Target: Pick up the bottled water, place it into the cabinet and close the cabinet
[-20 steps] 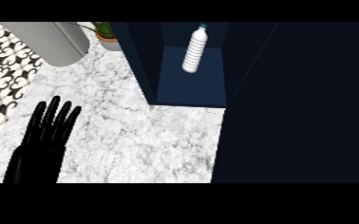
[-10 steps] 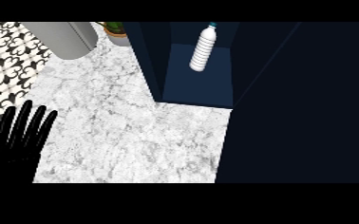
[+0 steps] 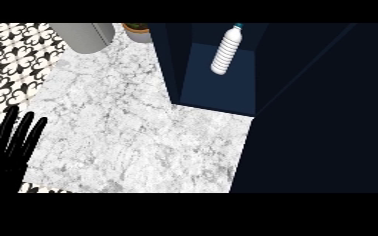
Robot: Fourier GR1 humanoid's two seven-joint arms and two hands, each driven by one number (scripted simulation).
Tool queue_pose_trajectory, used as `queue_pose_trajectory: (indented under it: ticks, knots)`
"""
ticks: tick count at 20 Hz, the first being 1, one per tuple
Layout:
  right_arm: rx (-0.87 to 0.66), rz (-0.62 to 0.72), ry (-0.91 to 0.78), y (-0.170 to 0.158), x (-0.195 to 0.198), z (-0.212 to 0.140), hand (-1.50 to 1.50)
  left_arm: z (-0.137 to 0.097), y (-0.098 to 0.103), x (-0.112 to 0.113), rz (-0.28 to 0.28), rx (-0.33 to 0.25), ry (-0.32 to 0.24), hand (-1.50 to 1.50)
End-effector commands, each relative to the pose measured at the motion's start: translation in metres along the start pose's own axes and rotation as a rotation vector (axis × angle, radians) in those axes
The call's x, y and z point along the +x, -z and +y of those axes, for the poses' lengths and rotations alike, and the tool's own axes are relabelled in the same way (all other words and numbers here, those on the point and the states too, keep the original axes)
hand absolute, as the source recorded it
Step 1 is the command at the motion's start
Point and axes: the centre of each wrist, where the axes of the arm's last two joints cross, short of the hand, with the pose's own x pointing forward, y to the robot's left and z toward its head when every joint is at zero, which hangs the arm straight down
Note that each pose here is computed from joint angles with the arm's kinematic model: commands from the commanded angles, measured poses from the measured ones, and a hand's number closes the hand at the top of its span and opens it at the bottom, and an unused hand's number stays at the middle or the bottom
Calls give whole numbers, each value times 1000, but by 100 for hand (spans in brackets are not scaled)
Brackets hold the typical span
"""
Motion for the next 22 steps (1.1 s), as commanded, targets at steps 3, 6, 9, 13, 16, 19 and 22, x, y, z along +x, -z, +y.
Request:
queue_pose_trajectory:
  ticks: [3, 6, 9, 13, 16, 19, 22]
  knots:
    - [176, -47, 29, 21, 11, 14, 150, 5, -1, 7, 9, -29, 0, -150]
    - [223, -13, -40, 21, 11, 7, 150, 5, 2, 8, 17, -53, -1, -150]
    - [309, 17, -159, 23, 14, -5, -150, 8, 3, 9, 27, -67, -4, -150]
    - [328, -17, -193, 29, 18, -9, 150, 13, 3, 13, 42, -64, 23, -150]
    - [323, -1, -198, 31, 17, -11, 150, 15, 7, 18, 18, -66, 25, -150]
    - [341, 21, -230, 32, 19, -15, 150, 17, 2, 16, 36, -57, 22, -150]
    - [356, 11, -254, 36, 19, -18, 150, 14, 8, 19, 21, -81, 12, -150]
